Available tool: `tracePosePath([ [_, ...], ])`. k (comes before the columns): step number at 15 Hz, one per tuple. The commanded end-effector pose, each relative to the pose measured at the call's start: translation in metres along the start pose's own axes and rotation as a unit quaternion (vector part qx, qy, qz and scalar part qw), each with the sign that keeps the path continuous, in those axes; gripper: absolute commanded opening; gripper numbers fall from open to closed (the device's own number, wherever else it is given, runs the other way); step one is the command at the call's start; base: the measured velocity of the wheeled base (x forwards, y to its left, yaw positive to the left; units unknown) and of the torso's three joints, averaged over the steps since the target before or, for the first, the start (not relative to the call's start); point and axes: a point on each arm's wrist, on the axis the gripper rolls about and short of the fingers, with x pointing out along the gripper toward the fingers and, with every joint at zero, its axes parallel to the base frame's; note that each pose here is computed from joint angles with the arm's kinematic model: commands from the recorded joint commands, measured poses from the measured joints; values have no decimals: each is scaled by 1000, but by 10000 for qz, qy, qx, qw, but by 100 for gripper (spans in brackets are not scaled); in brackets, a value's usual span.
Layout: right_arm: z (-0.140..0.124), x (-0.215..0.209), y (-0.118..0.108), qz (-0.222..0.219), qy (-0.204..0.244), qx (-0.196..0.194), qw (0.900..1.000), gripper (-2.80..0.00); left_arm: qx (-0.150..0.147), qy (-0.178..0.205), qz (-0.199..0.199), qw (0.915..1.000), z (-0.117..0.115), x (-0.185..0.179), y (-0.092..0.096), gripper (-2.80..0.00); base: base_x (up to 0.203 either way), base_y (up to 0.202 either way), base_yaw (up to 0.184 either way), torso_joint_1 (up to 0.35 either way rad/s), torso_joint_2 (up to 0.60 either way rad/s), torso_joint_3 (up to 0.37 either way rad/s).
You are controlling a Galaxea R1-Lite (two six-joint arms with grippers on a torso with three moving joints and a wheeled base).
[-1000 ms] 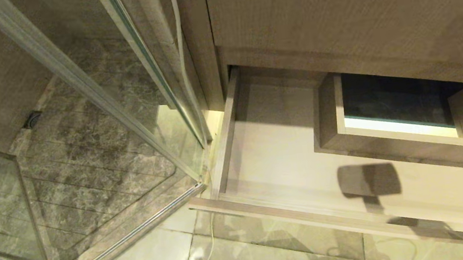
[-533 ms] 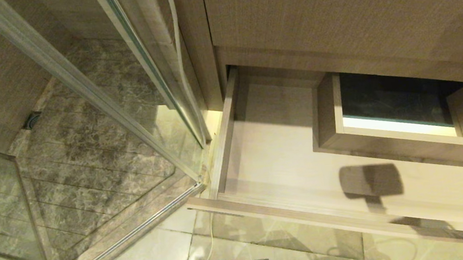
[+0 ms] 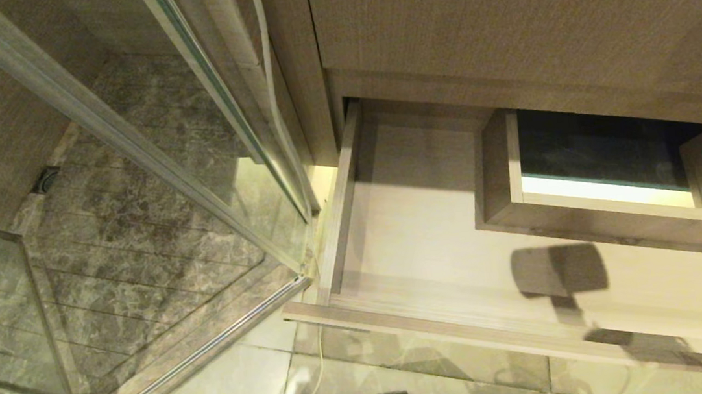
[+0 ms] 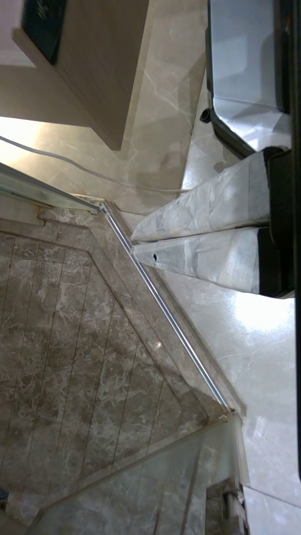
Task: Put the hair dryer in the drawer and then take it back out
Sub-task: Place it on the countertop
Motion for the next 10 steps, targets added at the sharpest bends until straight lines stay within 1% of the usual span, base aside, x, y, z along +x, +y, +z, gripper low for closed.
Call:
tracePosePath([
  [1,0,-1,0,-4,-13,-8,10000,-280,0,7,3,10000,0,0,0,-280,0,0,0,227,-348,-192],
  [3,0,-2,0,-12,-27,-8,10000,-280,0,7,3,10000,0,0,0,-280,0,0,0,240,-603,-242],
  [7,0,-2,0,-19,-49,-8,10000,-280,0,7,3,10000,0,0,0,-280,0,0,0,223,-446,-198],
  [10,2,-3,-1,-36,-101,-9,9999,-280,0,-1,3,10000,0,0,0,-280,0,0,0,77,-472,-216],
])
